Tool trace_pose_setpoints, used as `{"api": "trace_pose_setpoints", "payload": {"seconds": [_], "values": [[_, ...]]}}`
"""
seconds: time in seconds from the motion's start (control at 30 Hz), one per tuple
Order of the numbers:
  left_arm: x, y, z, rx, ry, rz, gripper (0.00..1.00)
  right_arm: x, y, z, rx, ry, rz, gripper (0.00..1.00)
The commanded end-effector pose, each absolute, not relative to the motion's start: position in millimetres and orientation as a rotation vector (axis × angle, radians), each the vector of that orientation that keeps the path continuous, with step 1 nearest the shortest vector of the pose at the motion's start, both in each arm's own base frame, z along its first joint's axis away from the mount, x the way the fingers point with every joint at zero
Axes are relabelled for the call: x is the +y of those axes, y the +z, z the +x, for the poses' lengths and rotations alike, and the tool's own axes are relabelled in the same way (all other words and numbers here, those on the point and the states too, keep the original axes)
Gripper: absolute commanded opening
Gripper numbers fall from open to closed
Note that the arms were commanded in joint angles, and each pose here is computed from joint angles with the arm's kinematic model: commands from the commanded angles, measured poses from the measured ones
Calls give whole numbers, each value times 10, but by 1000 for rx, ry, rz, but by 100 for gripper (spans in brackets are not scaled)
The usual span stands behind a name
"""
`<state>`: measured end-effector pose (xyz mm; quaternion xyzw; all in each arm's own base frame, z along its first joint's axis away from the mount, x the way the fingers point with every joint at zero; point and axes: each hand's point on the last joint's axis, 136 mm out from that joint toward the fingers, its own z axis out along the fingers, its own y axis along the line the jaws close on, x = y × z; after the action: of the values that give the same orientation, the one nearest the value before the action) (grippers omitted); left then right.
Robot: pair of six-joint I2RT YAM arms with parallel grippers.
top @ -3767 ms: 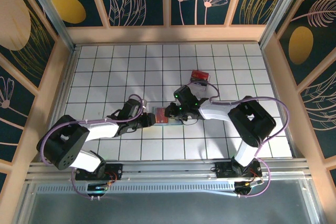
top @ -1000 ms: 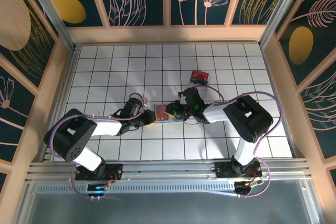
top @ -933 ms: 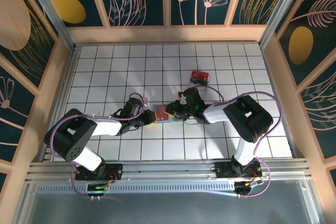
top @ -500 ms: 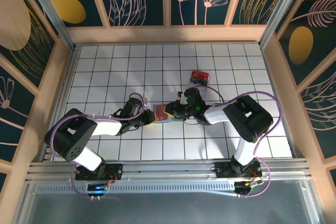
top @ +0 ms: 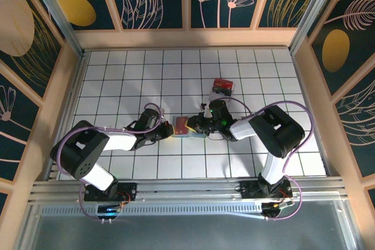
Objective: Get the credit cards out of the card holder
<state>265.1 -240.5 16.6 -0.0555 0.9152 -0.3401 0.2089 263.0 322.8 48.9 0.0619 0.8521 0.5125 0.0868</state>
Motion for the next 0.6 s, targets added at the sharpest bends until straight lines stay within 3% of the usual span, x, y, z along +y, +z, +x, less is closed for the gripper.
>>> {"api": "trace_pose_setpoints", "payload": {"seconds": [0.0, 0.23, 0.57], "values": [[-2473, 110, 2603, 2588, -964, -157, 0, 3256, 648, 2586, 2491, 1600, 119, 14], [-2460, 86, 2606, 2598, -947, -163, 0, 3189, 652, 2603, 2488, 1588, 136, 18], [-2443, 73, 2602, 2603, -938, -174, 0, 3180, 686, 2604, 2474, 1606, 140, 15]]}}
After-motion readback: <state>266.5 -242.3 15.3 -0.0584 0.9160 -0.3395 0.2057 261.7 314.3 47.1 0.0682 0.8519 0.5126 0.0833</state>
